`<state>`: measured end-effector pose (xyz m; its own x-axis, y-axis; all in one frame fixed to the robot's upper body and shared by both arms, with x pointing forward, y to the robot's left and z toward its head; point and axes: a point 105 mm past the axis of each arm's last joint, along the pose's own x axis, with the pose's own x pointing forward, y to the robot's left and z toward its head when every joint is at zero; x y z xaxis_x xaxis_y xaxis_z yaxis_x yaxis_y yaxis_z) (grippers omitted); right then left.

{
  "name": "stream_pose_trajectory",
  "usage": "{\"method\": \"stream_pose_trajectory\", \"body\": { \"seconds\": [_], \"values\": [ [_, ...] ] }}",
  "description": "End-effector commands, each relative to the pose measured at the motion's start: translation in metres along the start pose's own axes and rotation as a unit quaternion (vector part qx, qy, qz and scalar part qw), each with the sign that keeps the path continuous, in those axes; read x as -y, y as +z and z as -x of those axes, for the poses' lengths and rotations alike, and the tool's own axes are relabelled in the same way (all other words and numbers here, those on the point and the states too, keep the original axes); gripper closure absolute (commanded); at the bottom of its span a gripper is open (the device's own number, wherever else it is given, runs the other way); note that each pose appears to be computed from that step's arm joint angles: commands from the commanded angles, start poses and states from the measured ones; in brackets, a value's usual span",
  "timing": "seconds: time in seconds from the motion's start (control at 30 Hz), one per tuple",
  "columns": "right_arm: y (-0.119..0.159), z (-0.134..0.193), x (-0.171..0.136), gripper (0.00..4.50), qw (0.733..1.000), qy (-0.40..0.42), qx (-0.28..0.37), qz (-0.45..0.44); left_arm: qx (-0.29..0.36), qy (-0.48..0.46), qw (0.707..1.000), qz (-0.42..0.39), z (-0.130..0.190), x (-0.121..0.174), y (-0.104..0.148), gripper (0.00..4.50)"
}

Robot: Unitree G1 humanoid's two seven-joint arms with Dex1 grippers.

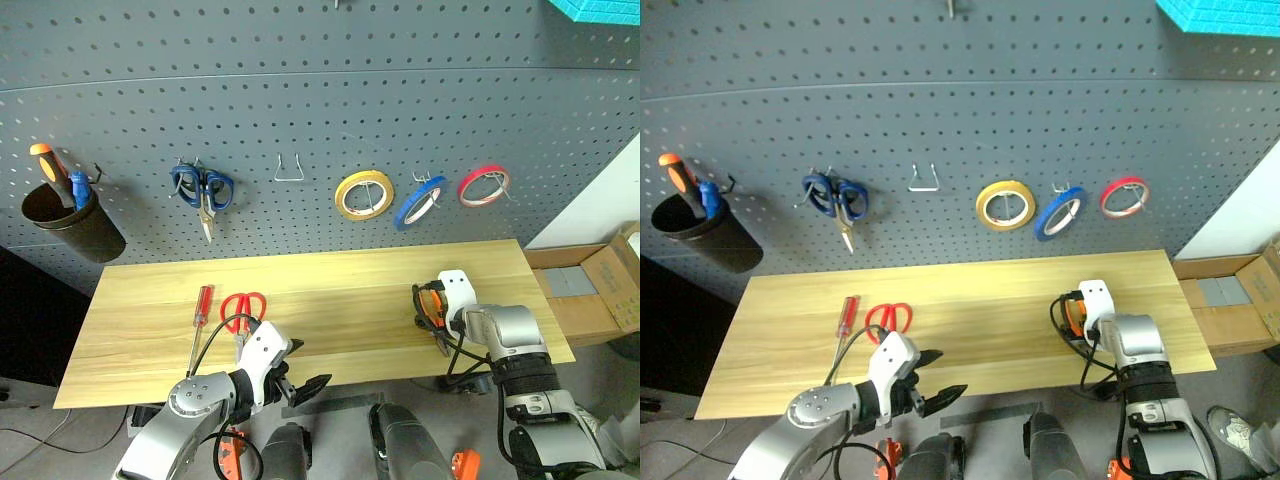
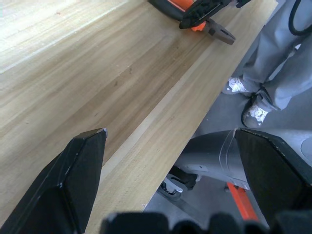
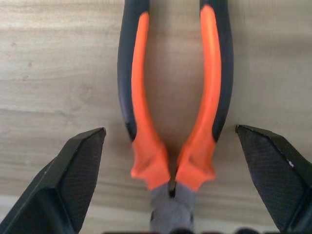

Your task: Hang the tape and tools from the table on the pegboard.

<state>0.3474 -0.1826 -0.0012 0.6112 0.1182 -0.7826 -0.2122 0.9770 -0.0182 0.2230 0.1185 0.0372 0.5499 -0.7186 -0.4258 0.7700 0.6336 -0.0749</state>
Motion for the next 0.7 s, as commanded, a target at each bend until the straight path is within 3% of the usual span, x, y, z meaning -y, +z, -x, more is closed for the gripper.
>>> {"method": "stream_pose_trajectory", "body": {
  "seconds": [0.03, 0.13, 0.23, 0.37, 0.47, 0.57, 0.7],
  "values": [
    [-0.017, -0.01, 0.008, 0.05, 0.999, -0.008, -0.034, 0.02, 0.02, -0.003, 1.0, -0.001, 0.004, 0.008, 0.011, 0.0],
    [-0.018, -0.013, 0.012, 0.05, 0.999, -0.007, -0.046, 0.018, 0.021, -0.004, 1.0, 0.004, 0.004, 0.011, 0.012, 0.0],
    [-0.019, -0.012, 0.008, 0.63, 0.998, 0.011, -0.065, -0.018, 0.027, 0.0, 1.0, 0.014, 0.002, 0.01, 0.014, 0.0],
    [-0.016, -0.011, 0.008, 1.92, 0.998, 0.011, -0.067, -0.015, 0.031, -0.001, 0.999, 0.015, 0.0, 0.013, 0.016, 0.0],
    [-0.01, -0.009, 0.004, 2.09, 0.998, 0.018, -0.058, -0.019, 0.035, -0.003, 0.999, 0.015, -0.003, 0.013, 0.018, 0.0],
    [0.017, 0.002, -0.014, 2.09, 0.994, 0.059, 0.014, 0.089, 0.049, -0.001, 0.999, 0.011, -0.004, 0.013, 0.024, 0.0],
    [0.049, 0.035, -0.047, 2.09, 0.966, 0.126, 0.132, 0.185, 0.078, 0.023, 0.996, 0.034, 0.009, 0.01, 0.031, 0.0]
  ]
}}
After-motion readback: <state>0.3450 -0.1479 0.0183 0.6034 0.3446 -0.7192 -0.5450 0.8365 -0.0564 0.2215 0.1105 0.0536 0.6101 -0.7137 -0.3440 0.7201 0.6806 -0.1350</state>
